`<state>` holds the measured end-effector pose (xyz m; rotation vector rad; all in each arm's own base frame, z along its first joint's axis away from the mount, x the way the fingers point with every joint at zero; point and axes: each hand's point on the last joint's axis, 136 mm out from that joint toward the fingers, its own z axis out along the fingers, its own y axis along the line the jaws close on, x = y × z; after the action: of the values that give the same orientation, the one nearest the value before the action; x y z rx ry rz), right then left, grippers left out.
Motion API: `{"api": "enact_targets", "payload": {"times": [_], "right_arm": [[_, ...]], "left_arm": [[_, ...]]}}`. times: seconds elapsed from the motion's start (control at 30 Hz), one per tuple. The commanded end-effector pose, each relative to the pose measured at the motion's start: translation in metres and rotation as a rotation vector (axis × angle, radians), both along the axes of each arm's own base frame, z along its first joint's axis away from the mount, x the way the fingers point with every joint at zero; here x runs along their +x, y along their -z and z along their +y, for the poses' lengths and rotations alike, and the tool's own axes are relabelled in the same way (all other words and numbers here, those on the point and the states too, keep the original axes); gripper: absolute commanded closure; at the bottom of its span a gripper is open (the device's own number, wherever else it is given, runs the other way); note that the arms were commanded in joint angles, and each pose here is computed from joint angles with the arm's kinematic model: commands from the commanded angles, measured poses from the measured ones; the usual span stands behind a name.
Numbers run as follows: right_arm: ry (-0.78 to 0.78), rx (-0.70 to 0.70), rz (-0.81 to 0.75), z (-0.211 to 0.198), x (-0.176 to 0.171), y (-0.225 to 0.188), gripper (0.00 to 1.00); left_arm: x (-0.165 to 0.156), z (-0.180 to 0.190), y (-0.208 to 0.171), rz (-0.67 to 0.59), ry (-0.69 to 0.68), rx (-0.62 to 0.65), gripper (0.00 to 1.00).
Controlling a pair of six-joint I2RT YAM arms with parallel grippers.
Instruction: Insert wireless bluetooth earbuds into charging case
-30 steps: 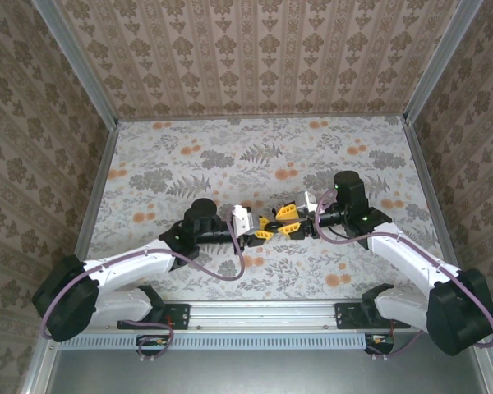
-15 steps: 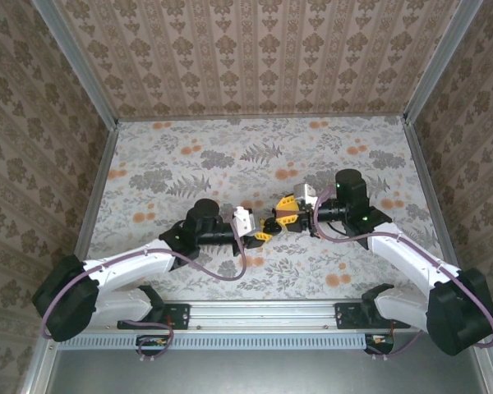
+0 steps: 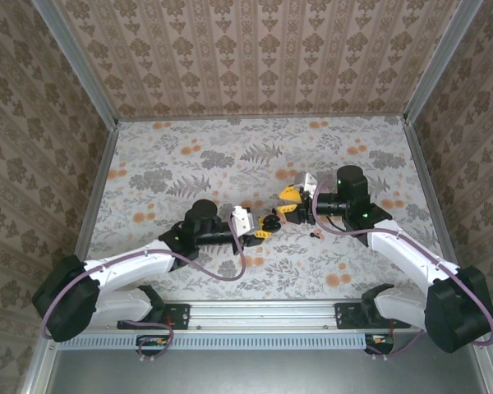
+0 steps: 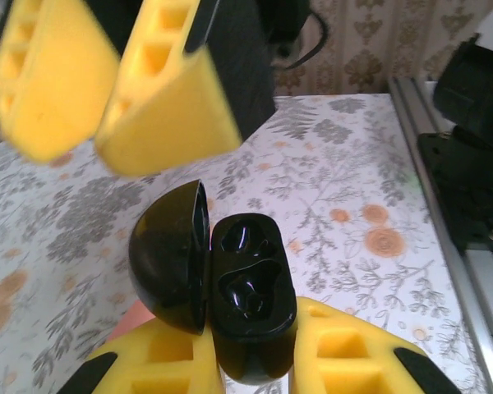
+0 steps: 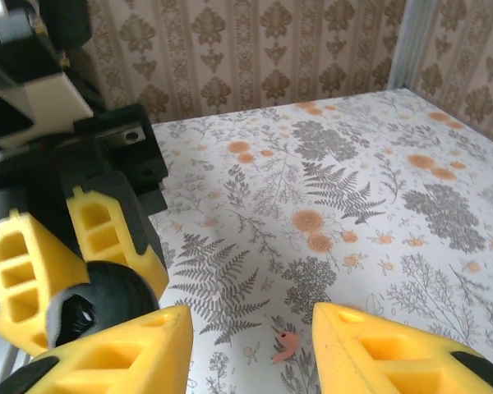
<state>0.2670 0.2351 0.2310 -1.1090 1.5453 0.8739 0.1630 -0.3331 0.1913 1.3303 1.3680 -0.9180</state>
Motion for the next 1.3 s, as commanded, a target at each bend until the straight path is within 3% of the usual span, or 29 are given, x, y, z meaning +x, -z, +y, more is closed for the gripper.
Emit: {"api": "enact_targets", "payload": {"times": [0.0, 0.17, 0.33, 0.57, 1.27], "right_arm": [[0.150, -0.032, 0.131, -0.011, 0.020, -0.005, 0.54], [0.338, -0.122, 0.354, -0.029, 0.036, 0.016, 0.52], [0.503, -0.279, 0.582, -0.054, 0.035, 0.050, 0.53], [0.589, -0.414, 0.805, -0.061, 0.037, 0.081, 0.53], [0.608, -0.719, 0.938, -0.001, 0.085, 0.160, 0.58]], "left_arm": [[0.021, 0.010, 0.010, 0.025, -0.130, -0.003, 0.85], [0.040, 0.025, 0.031, 0.068, -0.271, 0.043, 0.85], [0.044, 0.033, 0.044, 0.101, -0.323, 0.089, 0.85], [0.059, 0.051, 0.061, 0.156, -0.455, 0.143, 0.86], [0.061, 0.076, 0.062, 0.153, -0.525, 0.147, 0.86]]}}
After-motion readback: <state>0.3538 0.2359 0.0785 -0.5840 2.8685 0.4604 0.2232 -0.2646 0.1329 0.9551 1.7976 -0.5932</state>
